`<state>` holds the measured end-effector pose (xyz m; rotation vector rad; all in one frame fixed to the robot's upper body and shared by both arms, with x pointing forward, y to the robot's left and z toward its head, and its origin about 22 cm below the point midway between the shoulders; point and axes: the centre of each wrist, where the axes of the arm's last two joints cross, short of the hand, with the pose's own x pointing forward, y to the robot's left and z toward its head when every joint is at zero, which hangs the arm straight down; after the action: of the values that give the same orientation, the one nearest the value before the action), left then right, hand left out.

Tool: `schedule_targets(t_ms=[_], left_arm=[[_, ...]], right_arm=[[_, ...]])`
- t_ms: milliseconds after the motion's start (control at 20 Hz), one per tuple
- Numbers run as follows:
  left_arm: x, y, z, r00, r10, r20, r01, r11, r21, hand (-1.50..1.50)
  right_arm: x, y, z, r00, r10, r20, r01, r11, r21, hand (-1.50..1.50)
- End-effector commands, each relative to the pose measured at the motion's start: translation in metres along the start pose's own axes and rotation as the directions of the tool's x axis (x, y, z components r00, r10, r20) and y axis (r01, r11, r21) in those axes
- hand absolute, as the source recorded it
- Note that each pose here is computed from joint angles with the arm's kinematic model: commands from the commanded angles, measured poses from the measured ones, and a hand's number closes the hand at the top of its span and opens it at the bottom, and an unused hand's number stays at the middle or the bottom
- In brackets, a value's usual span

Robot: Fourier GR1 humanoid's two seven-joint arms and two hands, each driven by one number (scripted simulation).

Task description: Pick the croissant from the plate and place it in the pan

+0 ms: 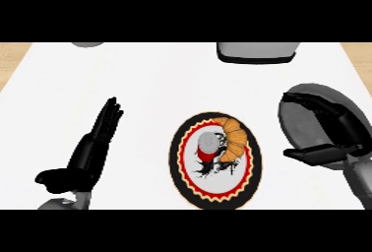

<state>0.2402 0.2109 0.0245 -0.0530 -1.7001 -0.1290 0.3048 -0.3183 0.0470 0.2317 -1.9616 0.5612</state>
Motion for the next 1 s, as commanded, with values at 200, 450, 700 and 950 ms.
schedule_targets(t_ms=[200, 450, 700, 950], left_arm=[[-0.019, -0.015, 0.002, 1.0, 0.001, -0.003, -0.001, 1.0, -0.029, 0.0], [-0.016, -0.002, -0.003, 1.0, 0.017, 0.006, -0.017, 1.0, -0.001, 0.0], [-0.017, -0.007, -0.007, 1.0, 0.014, -0.011, -0.014, 1.0, -0.019, 0.0], [-0.003, -0.008, -0.005, 1.0, 0.019, 0.006, -0.019, 1.0, -0.011, 0.0]], right_arm=[[0.014, -0.04, -0.034, 0.975, 0.22, -0.002, -0.216, 0.961, 0.171, -1.5], [0.03, -0.008, -0.059, 0.928, 0.369, -0.043, -0.335, 0.88, 0.336, -1.5], [0.032, 0.02, -0.096, 0.831, 0.553, -0.06, -0.456, 0.739, 0.496, -1.5], [0.021, 0.063, -0.095, 0.746, 0.665, -0.033, -0.494, 0.586, 0.642, -1.5]])
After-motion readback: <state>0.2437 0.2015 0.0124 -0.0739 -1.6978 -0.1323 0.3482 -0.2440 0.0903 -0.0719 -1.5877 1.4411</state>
